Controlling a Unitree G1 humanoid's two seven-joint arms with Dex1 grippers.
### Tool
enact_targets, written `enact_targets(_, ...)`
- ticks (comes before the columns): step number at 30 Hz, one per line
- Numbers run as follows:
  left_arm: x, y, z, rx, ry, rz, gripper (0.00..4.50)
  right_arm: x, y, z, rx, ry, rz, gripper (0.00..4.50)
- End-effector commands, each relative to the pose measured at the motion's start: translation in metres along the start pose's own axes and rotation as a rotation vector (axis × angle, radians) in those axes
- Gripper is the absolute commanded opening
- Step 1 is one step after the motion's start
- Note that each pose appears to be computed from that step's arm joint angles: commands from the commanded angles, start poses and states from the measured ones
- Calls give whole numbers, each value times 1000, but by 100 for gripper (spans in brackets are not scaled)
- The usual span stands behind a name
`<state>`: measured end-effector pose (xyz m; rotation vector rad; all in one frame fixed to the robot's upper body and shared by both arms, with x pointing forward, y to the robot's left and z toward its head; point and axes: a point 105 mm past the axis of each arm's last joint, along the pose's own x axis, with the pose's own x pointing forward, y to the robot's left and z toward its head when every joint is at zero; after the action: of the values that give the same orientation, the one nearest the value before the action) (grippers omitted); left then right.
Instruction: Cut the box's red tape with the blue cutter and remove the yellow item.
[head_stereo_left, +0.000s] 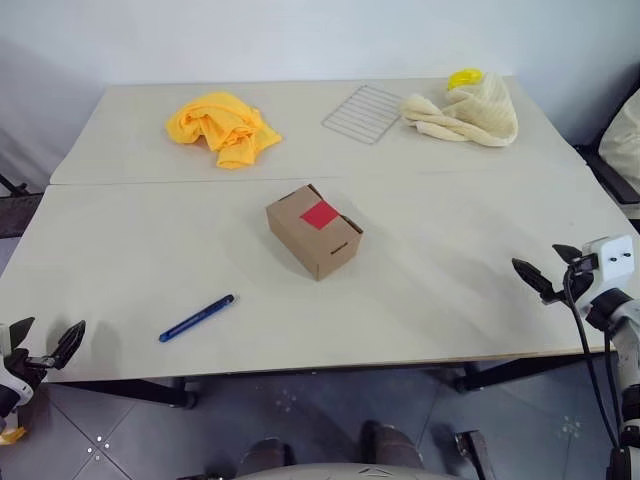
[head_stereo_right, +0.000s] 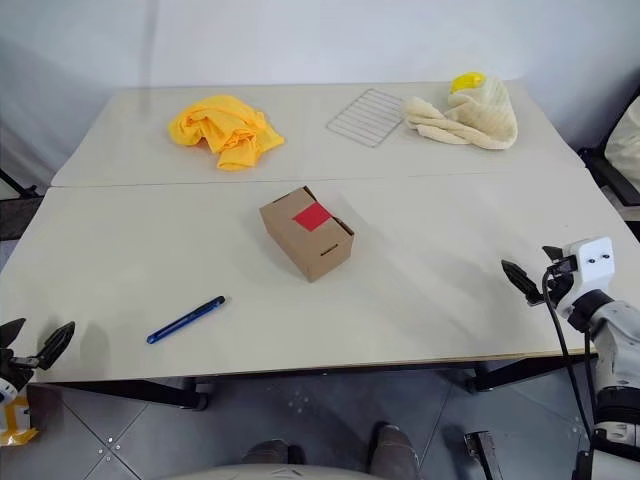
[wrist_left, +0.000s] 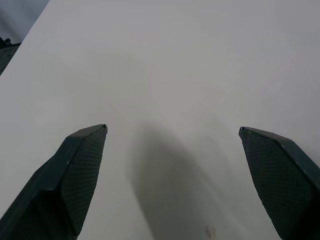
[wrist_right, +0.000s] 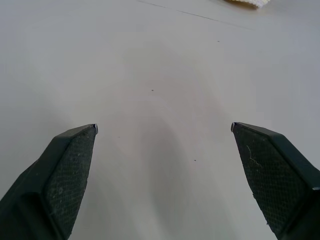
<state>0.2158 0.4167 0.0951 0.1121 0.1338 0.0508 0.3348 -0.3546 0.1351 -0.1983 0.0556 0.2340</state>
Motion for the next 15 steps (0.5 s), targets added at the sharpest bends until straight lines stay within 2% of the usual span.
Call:
enact_targets(1,-1,7,15,19,-23,13,449,-3,-11,18,-43,-45,-26,450)
enact_targets(6,6,-3,22,13,-38,-6,449,-1,-12,18,-19,-42,-39,450)
enact_targets(8,12,-9,27,-58,-61,3,449,2,-8,16,-7,-30,-51,450)
enact_targets(12,30,-26,31,25,-34,5,449,9,9,16,-10,-16,-41,450)
enact_targets(15,52,-45,60,41,-166,-52,449,15,28,32,-52,-87,-26,450)
